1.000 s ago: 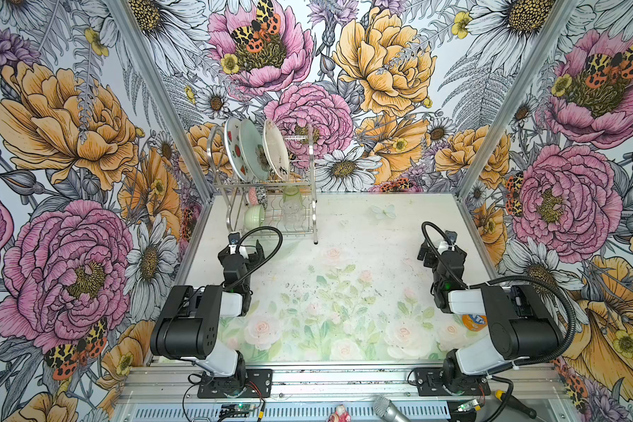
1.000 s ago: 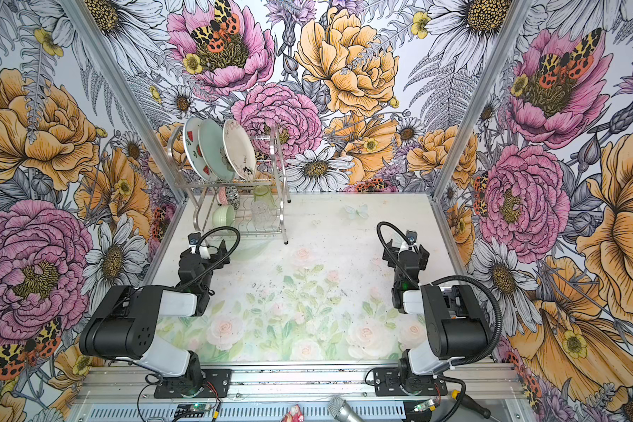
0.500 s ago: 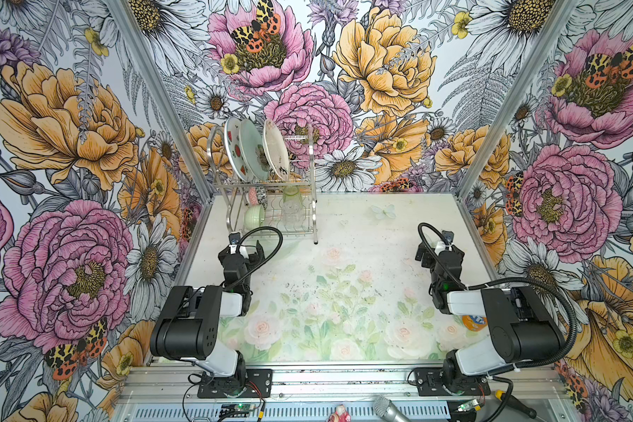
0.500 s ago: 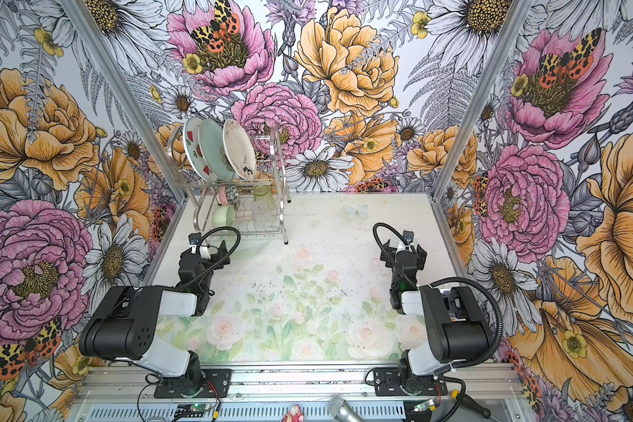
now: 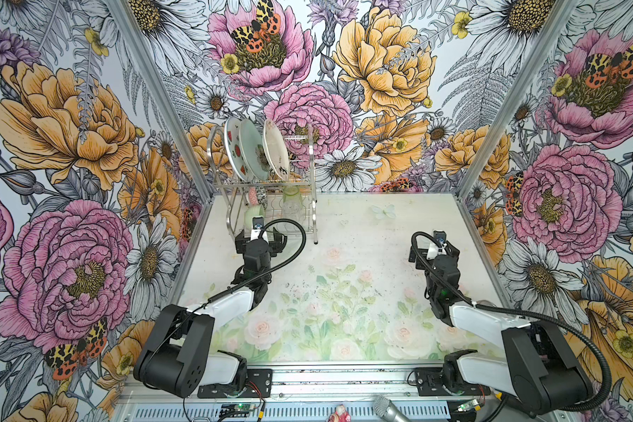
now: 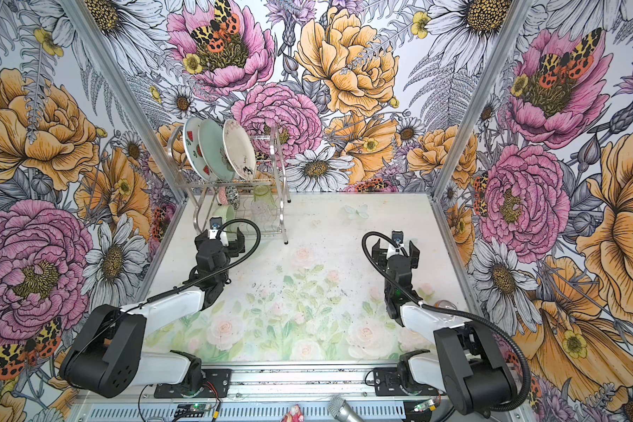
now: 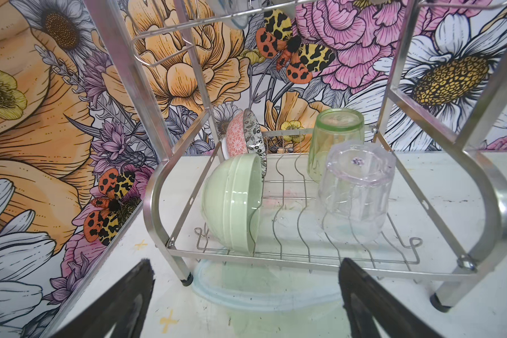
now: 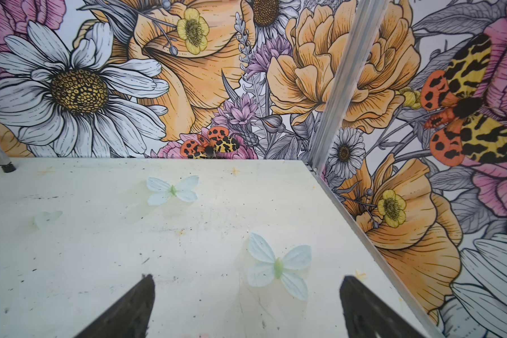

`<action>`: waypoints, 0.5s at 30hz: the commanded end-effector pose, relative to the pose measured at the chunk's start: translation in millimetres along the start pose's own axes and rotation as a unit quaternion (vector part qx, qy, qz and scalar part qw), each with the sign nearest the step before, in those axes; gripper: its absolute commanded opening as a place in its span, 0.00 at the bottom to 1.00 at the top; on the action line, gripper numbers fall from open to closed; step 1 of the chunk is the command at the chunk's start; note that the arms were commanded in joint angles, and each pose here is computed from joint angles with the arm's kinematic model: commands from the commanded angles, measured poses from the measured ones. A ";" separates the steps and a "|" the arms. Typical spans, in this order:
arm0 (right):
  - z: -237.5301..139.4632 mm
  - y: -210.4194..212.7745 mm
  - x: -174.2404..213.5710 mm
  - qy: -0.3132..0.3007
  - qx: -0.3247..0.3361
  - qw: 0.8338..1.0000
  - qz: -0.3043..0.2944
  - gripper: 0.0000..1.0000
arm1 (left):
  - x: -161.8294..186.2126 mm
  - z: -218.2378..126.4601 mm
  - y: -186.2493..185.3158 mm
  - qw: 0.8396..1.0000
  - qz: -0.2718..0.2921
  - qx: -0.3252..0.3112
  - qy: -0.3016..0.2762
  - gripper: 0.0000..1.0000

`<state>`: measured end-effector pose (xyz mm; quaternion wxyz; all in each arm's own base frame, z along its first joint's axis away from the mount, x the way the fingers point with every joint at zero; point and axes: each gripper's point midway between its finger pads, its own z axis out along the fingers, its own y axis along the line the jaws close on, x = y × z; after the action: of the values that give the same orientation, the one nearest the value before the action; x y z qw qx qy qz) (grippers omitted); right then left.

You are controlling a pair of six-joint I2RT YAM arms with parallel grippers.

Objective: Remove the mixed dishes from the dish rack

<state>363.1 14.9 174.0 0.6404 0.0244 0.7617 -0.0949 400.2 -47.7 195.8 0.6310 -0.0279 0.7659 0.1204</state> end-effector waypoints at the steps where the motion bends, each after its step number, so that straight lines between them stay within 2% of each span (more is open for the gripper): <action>1: -16.1 8.6 -6.2 0.016 -0.021 1.000 -0.003 0.99 | 4.7 -10.8 -6.3 0.998 0.037 -0.028 0.041 0.99; 5: -30.7 17.8 -25.8 0.031 -0.063 0.998 -0.002 0.99 | -7.2 -16.9 -26.8 0.997 0.044 0.002 0.058 0.99; 11: -56.7 38.9 -51.9 0.046 -0.152 0.985 0.064 0.99 | -20.0 -29.3 -72.2 0.987 -0.051 0.127 0.084 0.99; 15: -71.2 55.3 -61.8 0.052 -0.212 0.970 0.106 0.99 | -21.6 -27.7 -98.0 0.976 -0.079 0.176 0.096 0.99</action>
<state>325.0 64.5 244.7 0.6334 -0.0165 0.7711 0.0624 396.7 -124.0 214.7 0.5831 0.0018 0.8124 0.0002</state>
